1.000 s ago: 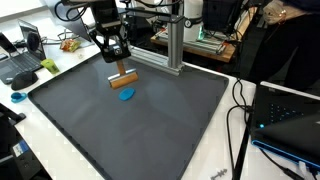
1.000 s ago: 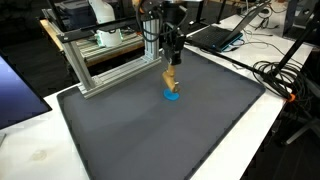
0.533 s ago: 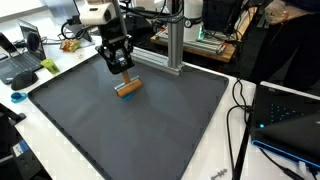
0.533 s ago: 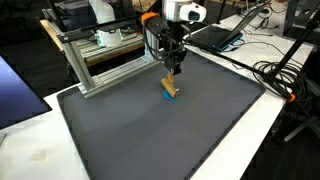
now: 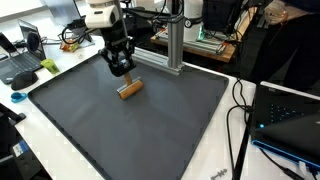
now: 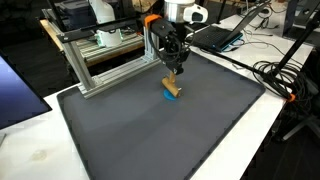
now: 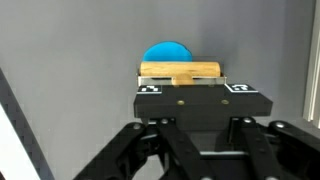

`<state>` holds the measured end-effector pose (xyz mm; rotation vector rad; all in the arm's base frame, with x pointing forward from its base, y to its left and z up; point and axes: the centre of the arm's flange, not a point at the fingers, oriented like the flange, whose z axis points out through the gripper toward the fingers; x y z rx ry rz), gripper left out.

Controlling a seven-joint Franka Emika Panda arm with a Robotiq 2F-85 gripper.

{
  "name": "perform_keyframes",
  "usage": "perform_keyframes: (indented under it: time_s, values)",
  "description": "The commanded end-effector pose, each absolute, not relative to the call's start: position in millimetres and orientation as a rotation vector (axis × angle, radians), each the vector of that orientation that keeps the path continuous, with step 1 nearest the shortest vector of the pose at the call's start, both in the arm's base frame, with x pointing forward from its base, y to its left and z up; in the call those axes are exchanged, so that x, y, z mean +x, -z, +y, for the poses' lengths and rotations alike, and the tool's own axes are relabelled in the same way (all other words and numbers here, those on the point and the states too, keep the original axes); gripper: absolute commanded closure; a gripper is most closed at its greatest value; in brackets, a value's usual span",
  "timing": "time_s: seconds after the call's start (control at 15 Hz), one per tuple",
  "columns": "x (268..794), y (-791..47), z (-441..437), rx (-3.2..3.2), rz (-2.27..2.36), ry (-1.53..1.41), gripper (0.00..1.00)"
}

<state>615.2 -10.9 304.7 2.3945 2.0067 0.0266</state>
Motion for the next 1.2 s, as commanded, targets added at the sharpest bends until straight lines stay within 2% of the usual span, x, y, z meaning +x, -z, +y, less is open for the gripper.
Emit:
perform_keyframes:
  time_s: [0.0, 1.13]
  values:
    - [618, -285, -9, 2.381, 2.078, -0.032, 0.78]
    - [614, -278, -39, 2.356, 2.040, 0.061, 0.78]
